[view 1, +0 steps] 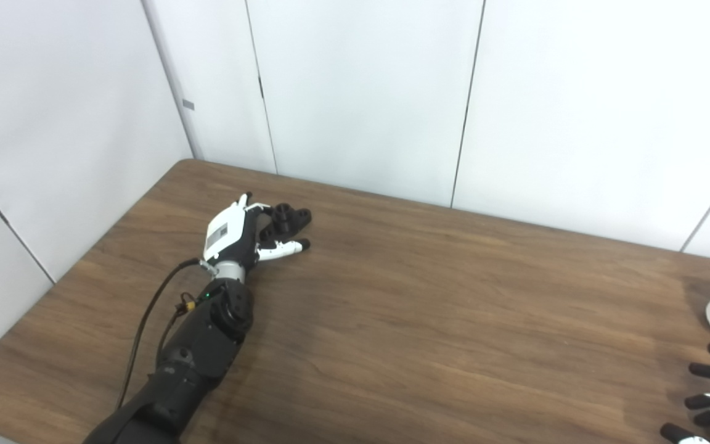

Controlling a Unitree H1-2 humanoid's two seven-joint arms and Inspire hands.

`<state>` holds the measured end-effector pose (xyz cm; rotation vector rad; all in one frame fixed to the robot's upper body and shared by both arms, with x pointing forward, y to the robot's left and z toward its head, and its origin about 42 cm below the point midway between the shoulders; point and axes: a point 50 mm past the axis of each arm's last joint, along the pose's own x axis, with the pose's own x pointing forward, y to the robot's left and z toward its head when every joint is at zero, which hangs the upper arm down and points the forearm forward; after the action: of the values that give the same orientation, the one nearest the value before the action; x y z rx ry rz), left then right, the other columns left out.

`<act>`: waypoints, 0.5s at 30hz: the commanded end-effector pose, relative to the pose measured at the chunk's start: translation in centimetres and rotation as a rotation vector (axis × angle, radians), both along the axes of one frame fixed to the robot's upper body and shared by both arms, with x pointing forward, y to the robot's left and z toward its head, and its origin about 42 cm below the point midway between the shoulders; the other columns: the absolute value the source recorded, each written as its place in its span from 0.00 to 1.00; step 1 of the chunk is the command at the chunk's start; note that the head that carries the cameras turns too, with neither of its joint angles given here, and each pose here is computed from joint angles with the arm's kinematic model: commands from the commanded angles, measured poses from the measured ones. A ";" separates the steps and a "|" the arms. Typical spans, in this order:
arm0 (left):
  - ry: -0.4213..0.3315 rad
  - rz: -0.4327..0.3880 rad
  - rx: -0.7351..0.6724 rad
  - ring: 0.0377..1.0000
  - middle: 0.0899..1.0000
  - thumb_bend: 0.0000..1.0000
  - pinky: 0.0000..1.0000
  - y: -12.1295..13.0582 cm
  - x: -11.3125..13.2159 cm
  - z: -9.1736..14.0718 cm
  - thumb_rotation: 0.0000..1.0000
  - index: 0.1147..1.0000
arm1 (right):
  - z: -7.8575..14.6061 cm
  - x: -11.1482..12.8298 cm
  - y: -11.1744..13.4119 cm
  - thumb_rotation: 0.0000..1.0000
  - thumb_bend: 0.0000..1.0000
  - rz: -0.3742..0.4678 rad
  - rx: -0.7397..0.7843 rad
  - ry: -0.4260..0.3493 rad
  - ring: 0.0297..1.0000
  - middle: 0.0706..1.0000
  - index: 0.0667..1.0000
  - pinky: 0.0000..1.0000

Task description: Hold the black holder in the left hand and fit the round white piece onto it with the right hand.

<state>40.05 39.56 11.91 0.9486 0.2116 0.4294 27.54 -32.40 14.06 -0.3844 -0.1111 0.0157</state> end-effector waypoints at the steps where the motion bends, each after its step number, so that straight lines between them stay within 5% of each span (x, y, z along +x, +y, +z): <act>1: 0.065 0.050 -0.005 1.00 0.99 0.80 0.96 1.7 -1.0 -0.8 0.31 0.69 | 1.9 0.3 -0.5 0.06 0.69 0.012 -0.020 -0.077 0.54 0.71 0.82 0.45; 15: 0.053 0.077 -0.124 1.00 0.96 0.77 0.94 0.6 -0.6 -1.7 0.28 0.64 | 1.9 0.1 -0.5 0.09 0.68 0.016 -0.024 -0.072 0.53 0.71 0.82 0.45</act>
<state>40.19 39.84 12.11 0.8722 0.2181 0.4773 27.35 -32.54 14.06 -0.3824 -0.1095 0.0153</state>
